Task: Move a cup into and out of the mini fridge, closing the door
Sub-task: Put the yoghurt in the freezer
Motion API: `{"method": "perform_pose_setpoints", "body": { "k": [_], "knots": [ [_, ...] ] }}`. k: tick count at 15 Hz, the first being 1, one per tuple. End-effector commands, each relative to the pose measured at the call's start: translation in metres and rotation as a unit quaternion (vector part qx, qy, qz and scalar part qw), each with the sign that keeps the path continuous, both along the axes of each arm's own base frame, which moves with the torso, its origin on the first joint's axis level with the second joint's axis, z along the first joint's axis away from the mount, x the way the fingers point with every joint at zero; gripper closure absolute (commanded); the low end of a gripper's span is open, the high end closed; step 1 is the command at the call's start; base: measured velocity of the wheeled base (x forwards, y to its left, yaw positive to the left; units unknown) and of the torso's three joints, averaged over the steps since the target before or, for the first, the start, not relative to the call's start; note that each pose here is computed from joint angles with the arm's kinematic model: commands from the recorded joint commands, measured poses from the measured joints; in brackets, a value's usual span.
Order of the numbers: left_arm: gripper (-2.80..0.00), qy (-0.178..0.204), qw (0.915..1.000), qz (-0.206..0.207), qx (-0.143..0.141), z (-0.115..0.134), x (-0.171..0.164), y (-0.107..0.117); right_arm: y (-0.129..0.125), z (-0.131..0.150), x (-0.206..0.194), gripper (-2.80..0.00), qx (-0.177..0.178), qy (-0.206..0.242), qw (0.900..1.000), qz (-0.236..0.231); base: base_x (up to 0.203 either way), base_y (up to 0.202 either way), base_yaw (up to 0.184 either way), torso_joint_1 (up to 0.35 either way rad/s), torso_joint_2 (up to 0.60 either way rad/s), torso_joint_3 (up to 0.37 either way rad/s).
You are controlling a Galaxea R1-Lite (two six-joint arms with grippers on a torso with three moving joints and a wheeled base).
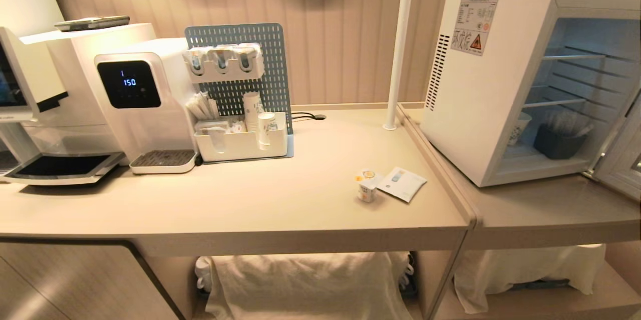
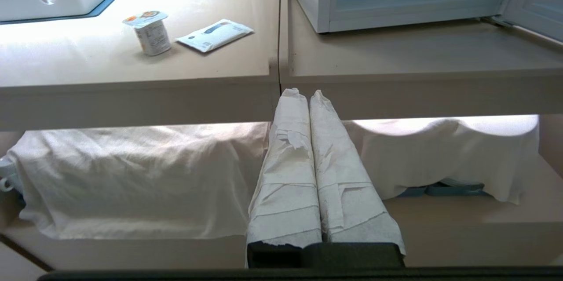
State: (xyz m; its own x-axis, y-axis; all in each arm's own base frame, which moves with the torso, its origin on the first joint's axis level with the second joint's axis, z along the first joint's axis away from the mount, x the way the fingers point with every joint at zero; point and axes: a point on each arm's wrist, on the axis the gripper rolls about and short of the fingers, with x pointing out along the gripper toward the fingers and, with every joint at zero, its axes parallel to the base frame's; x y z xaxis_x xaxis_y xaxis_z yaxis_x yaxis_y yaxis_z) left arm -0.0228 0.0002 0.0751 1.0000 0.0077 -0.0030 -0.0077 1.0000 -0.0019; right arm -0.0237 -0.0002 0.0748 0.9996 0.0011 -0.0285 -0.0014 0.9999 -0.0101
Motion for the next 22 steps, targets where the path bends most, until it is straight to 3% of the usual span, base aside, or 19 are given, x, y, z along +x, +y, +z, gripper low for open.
{"method": "perform_pose_setpoints", "body": {
  "k": [1, 8, 10, 12, 14, 17, 19, 22],
  "knots": [
    [0.0, 0.001, 1.0, 0.0, -0.003, 0.0, 0.0, 0.0, 0.0, 0.0, 0.0, 0.0, 0.0, 0.0, 1.0, 0.001, 0.191, 0.0, 0.0, 0.004, 0.01, 0.004],
    [0.0, 0.002, 1.0, 0.0, -0.007, -0.001, 0.0, 0.0, 0.0, 0.002, 0.0, 0.0, 0.001, -0.013, 1.0, -0.002, 0.065, 0.0, 0.0, 0.001, 0.0, 0.001],
    [0.0, 0.001, 1.0, 0.0, -0.005, 0.0, 0.0, 0.0, 0.0, 0.035, -0.009, 0.0, 0.001, -0.047, 0.999, -0.004, 0.0, 0.0, 0.0, 0.0, 0.0, 0.0],
    [0.0, 0.0, 1.0, 0.0, -0.002, 0.0, 0.0, 0.0, 0.0, 0.091, -0.019, 0.0, 0.003, -0.06, 0.998, 0.006, 0.0, 0.0, 0.0, 0.0, 0.0, 0.0],
    [0.0, 0.002, 1.0, 0.0, -0.004, 0.0, 0.0, 0.0, 0.001, 0.121, 0.003, 0.0, 0.011, 0.014, 0.998, 0.052, 0.0, 0.0, 0.0, 0.0, 0.0, 0.0],
    [0.0, 0.001, 1.0, 0.0, -0.004, 0.0, 0.0, 0.0, 0.008, 0.128, 0.065, 0.0, 0.04, 0.123, 0.981, 0.142, 0.0, 0.0, 0.0, 0.0, 0.0, 0.0],
    [0.0, 0.002, 1.0, 0.0, -0.005, 0.0, 0.0, 0.0, 0.014, 0.12, 0.115, 0.0, 0.06, 0.148, 0.966, 0.202, 0.0, 0.0, 0.0, 0.0, 0.0, 0.0],
    [0.0, 0.002, 1.0, 0.0, -0.007, 0.0, 0.0, 0.0, 0.021, 0.085, 0.185, 0.0, 0.084, 0.204, 0.943, 0.249, 0.0, 0.0, 0.0, 0.0, 0.0, 0.0]
  ]
}}
